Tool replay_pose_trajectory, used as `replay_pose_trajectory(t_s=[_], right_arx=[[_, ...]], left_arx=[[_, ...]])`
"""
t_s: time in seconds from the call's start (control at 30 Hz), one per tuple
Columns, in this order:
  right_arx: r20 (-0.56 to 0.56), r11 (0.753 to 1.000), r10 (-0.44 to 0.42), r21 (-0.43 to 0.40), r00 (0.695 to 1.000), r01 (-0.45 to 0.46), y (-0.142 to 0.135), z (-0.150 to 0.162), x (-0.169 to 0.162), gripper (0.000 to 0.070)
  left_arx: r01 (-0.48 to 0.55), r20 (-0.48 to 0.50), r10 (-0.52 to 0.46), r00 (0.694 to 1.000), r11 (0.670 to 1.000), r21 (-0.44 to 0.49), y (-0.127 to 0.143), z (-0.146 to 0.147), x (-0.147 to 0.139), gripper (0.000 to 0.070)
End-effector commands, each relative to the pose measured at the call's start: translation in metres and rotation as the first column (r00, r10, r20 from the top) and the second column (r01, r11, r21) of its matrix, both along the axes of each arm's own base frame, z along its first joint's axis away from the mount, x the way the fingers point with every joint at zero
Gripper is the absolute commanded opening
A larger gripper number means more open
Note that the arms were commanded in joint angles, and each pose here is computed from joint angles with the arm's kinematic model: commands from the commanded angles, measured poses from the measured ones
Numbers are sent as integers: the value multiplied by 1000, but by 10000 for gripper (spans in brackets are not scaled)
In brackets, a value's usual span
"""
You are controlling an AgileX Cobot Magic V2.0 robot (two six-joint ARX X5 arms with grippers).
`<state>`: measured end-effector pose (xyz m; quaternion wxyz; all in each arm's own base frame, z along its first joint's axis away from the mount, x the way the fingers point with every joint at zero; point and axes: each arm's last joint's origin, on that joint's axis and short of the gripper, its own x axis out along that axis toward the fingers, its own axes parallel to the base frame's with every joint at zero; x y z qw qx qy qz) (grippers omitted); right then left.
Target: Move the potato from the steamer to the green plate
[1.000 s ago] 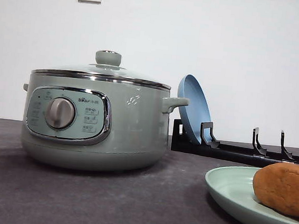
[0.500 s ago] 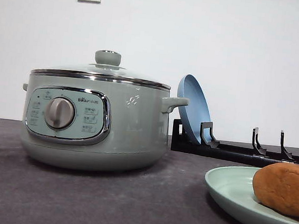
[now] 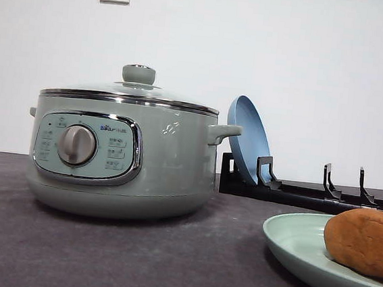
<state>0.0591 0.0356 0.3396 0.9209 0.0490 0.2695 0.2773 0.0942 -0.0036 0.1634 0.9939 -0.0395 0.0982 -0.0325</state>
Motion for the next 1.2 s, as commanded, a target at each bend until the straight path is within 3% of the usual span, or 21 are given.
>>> replay_pose_trajectory(t_s=[0.0,1.17], right_arx=[[11,1000,0,16,1000,0,0,3,0,4],[11,1000,0,16,1000,-1,0,3,0,4]], left_arx=[[-24,20,24,1000,1000,-16,1,-3,1,0],[-26,15,26,1000,1000,1,1,-14,1,0]])
